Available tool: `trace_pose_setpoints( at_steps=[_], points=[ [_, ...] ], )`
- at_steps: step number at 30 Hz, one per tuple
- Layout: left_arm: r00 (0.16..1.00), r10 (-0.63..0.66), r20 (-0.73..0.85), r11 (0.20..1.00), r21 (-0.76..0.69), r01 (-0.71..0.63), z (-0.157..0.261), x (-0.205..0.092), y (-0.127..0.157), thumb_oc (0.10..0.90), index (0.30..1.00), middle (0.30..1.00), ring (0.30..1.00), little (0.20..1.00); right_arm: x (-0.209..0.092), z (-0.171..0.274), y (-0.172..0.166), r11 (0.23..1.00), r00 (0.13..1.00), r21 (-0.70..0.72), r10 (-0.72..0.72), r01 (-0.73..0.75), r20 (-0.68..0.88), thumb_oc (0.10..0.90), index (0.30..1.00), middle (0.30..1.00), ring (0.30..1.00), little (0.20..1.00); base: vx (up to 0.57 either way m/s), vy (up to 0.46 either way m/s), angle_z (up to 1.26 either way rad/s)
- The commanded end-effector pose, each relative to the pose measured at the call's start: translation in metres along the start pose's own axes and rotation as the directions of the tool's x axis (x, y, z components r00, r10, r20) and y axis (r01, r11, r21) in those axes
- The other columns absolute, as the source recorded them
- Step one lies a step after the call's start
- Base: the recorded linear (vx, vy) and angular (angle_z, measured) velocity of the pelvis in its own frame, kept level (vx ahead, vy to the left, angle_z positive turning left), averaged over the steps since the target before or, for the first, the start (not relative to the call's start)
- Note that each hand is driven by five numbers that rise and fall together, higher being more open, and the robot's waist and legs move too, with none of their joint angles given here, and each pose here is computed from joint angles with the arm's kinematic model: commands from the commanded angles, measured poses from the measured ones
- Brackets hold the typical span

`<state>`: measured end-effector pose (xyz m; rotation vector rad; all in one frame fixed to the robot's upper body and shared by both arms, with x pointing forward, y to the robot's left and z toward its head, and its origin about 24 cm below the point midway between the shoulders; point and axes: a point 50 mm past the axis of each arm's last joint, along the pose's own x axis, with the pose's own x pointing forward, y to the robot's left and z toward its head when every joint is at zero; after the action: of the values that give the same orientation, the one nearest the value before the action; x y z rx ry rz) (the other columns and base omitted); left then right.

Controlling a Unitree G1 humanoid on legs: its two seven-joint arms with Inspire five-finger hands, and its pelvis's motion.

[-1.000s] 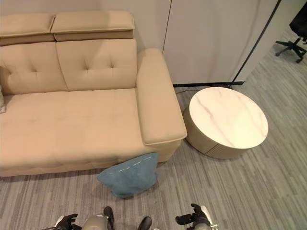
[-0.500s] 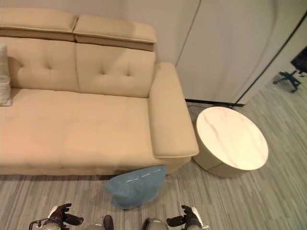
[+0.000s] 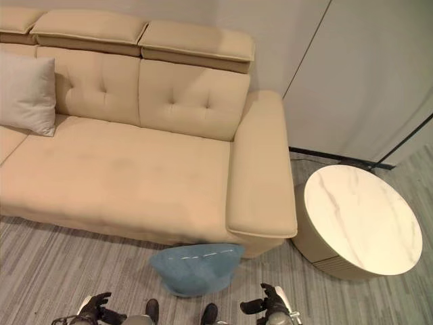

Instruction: Pick up all the scattered cushions and arrange them neatly on the sofa.

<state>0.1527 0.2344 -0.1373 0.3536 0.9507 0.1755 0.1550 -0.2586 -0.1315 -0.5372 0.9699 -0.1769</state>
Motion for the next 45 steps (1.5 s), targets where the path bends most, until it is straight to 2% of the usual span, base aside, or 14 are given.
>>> trace_pose_setpoints(
  at_steps=[1, 3, 4, 9, 12, 15, 16, 27, 32, 40, 41, 42, 43, 45],
  points=[
    [0.974, 0.111, 0.195, 0.988, -0.130, -0.086, 0.059, 0.008, 0.021, 0.800, 0.900, 0.900, 0.900, 0.900, 0.007, 0.047, -0.033, 0.984, 0.977, 0.135, -0.141, 0.119, 0.159, 0.800, 0.900, 0.900, 0.900, 0.900, -0.33, -0.035, -0.04],
    [0.966, 0.122, 0.228, 0.984, -0.158, -0.087, 0.069, 0.008, 0.023, 0.800, 0.900, 0.900, 0.900, 0.900, 0.007, 0.057, -0.038, 0.978, 0.969, 0.160, -0.160, 0.130, 0.189, 0.800, 0.900, 0.900, 0.900, 0.900, -0.23, -0.006, -0.06],
    [0.933, 0.175, 0.315, 0.959, -0.269, -0.088, 0.098, 0.006, 0.029, 0.800, 0.900, 0.900, 0.900, 0.900, 0.005, 0.095, -0.050, 0.957, 0.930, 0.255, -0.214, 0.138, 0.298, 0.800, 0.900, 0.900, 0.900, 0.900, -0.16, 0.001, -0.05],
    [0.908, 0.213, 0.362, 0.926, -0.370, -0.070, 0.120, 0.003, 0.031, 0.800, 0.900, 0.900, 0.900, 0.900, 0.000, 0.134, -0.057, 0.931, 0.883, 0.341, -0.263, 0.127, 0.389, 0.800, 0.900, 0.900, 0.900, 0.900, -0.17, 0.037, -0.11],
    [0.857, 0.267, 0.440, 0.889, -0.455, -0.043, 0.154, -0.003, 0.031, 0.800, 0.900, 0.900, 0.900, 0.900, -0.017, 0.187, -0.070, 0.878, 0.783, 0.474, -0.346, 0.076, 0.516, 0.800, 0.900, 0.900, 0.900, 0.900, -0.16, 0.002, -0.18],
    [0.841, 0.272, 0.468, 0.875, -0.483, -0.014, 0.166, -0.007, 0.028, 0.800, 0.900, 0.900, 0.900, 0.900, -0.026, 0.206, -0.077, 0.852, 0.734, 0.521, -0.384, 0.049, 0.560, 0.800, 0.900, 0.900, 0.900, 0.900, -0.10, 0.003, 0.04],
    [0.806, 0.274, 0.525, 0.870, -0.492, 0.025, 0.187, -0.014, 0.024, 0.800, 0.900, 0.900, 0.900, 0.900, -0.041, 0.235, -0.086, 0.820, 0.658, 0.573, -0.429, -0.004, 0.619, 0.800, 0.900, 0.900, 0.900, 0.900, -0.08, -0.038, 0.13],
    [0.684, 0.256, 0.683, 0.892, -0.439, 0.105, 0.252, -0.039, 0.014, 0.800, 0.900, 0.900, 0.900, 0.900, -0.087, 0.306, -0.096, 0.812, 0.452, 0.572, -0.469, -0.117, 0.759, 0.800, 0.900, 0.900, 0.900, 0.900, -0.03, -0.018, 0.09],
    [0.589, 0.267, 0.762, 0.890, -0.430, 0.152, 0.307, -0.064, 0.011, 0.800, 0.900, 0.900, 0.900, 0.900, -0.132, 0.358, -0.087, 0.851, 0.287, 0.492, -0.433, -0.183, 0.855, 0.800, 0.900, 0.900, 0.900, 0.900, -0.04, 0.010, 0.05],
    [0.514, 0.256, 0.819, 0.896, -0.401, 0.192, 0.354, -0.092, 0.004, 0.800, 0.900, 0.900, 0.900, 0.900, -0.168, 0.385, -0.060, 0.866, 0.179, 0.403, -0.364, -0.296, 0.914, 0.800, 0.900, 0.900, 0.900, 0.900, -0.01, -0.011, 0.01],
    [0.508, 0.254, 0.823, 0.897, -0.397, 0.196, 0.356, -0.093, 0.003, 0.659, 0.688, 0.688, 0.688, 0.688, -0.170, 0.386, -0.059, 0.867, 0.169, 0.395, -0.359, -0.305, 0.918, 0.595, 0.592, 0.592, 0.592, 0.592, -0.01, -0.031, 0.02],
    [0.495, 0.254, 0.831, 0.897, -0.394, 0.201, 0.360, -0.097, 0.004, 0.488, 0.432, 0.432, 0.432, 0.432, -0.174, 0.387, -0.057, 0.863, 0.154, 0.387, -0.355, -0.325, 0.922, 0.516, 0.474, 0.474, 0.474, 0.474, -0.02, 0.003, 0.03],
    [0.486, 0.251, 0.837, 0.895, -0.392, 0.214, 0.364, -0.100, 0.003, 0.400, 0.300, 0.300, 0.300, 0.300, -0.178, 0.389, -0.056, 0.861, 0.142, 0.379, -0.351, -0.339, 0.925, 0.400, 0.300, 0.300, 0.300, 0.300, -0.01, 0.017, 0.04],
    [0.465, 0.255, 0.848, 0.882, -0.401, 0.247, 0.370, -0.107, 0.002, 0.400, 0.300, 0.300, 0.300, 0.300, -0.183, 0.391, -0.055, 0.860, 0.118, 0.369, -0.350, -0.354, 0.929, 0.400, 0.300, 0.300, 0.300, 0.300, 0.00, 0.019, 0.01]
  ],
)
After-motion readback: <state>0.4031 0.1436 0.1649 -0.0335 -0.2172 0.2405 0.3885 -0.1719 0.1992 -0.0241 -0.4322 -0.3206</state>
